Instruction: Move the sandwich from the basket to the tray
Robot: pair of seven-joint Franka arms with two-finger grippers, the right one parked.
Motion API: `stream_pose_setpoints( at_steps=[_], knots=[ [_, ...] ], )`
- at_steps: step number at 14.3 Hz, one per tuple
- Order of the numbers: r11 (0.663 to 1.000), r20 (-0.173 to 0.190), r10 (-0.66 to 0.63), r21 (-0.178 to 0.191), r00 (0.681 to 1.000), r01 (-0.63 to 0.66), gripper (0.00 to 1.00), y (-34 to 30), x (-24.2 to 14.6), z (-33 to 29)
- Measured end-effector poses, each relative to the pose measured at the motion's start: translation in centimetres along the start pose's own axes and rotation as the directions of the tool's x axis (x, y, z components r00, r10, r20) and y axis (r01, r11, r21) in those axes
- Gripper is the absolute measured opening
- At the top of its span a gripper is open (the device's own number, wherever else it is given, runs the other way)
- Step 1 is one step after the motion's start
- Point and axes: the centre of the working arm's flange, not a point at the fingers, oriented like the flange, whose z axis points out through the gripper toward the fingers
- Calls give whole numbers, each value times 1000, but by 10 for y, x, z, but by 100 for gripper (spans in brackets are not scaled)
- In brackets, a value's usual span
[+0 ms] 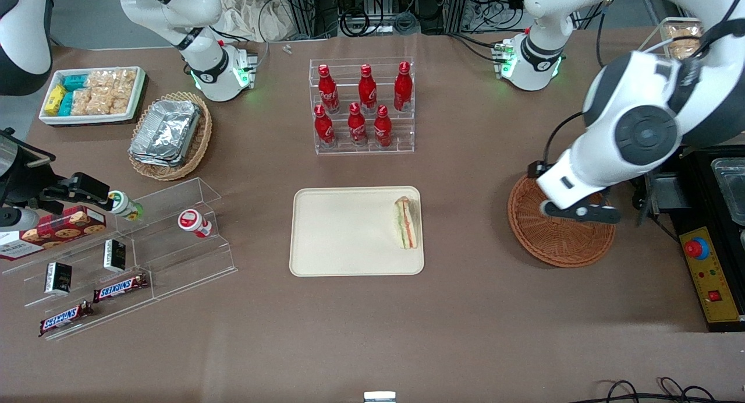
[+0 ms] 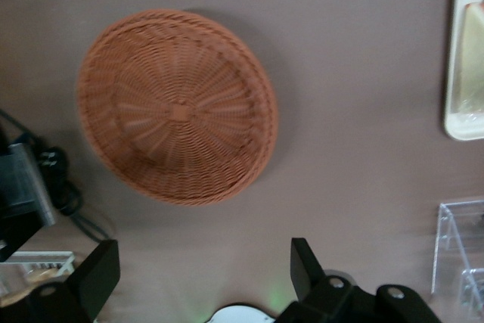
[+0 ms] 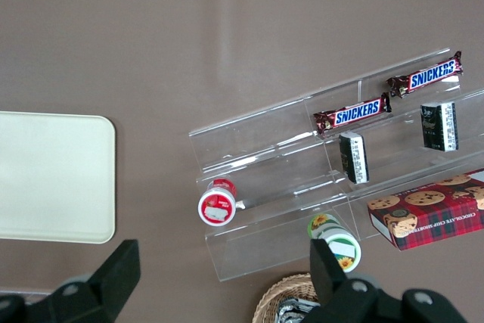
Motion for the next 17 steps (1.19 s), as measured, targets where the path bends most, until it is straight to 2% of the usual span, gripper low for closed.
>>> stream_pose_setpoints(
  at_steps=[3,7,14,17],
  knots=[
    [999,12,-44,4,999,44,100,-38,-19,-25],
    [996,40,-89,-28,995,90,100,-70,-24,-24],
    [994,41,-108,-32,993,109,100,-80,-24,-24],
    [985,32,-163,-45,986,164,100,-107,-24,-28]
  ],
)
